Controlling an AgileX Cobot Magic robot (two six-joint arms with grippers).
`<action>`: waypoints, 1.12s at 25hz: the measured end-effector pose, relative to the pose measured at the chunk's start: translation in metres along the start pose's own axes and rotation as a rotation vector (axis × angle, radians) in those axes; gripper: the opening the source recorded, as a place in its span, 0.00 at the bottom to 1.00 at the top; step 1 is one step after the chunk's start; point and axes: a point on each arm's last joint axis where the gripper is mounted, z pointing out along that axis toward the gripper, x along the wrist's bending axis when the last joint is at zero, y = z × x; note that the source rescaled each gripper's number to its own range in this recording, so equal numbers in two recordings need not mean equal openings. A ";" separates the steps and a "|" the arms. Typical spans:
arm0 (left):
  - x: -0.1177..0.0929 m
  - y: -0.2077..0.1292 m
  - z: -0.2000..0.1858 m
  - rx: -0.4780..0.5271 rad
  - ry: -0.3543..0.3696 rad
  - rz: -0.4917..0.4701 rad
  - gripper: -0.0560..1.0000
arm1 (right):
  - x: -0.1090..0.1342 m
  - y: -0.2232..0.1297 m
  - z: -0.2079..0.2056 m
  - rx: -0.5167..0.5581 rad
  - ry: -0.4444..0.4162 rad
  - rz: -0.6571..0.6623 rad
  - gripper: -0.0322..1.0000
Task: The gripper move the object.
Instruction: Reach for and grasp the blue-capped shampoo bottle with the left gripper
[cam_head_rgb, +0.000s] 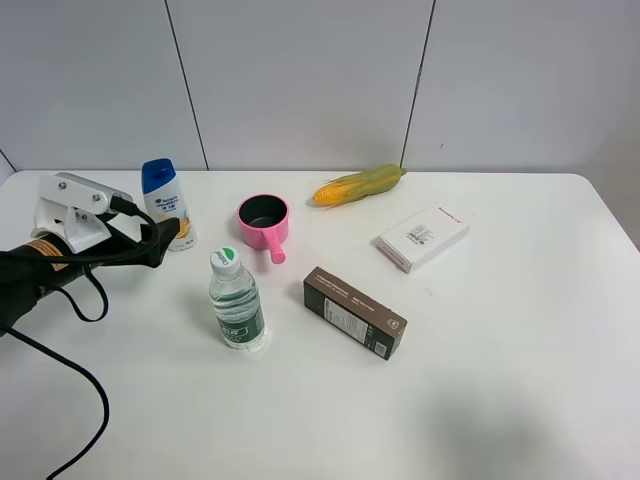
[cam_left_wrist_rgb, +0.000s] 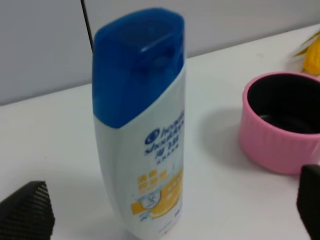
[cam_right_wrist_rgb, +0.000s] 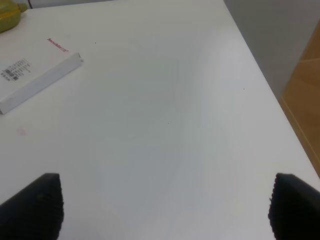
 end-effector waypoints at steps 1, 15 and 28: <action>0.001 0.001 0.003 -0.005 0.001 0.001 1.00 | 0.000 0.000 0.000 0.000 0.000 0.000 1.00; 0.010 0.001 0.032 -0.022 -0.020 0.021 1.00 | 0.000 0.000 0.000 0.000 0.000 0.000 1.00; 0.018 -0.009 0.064 -0.013 -0.065 0.044 1.00 | 0.000 0.000 0.000 0.000 0.000 0.000 1.00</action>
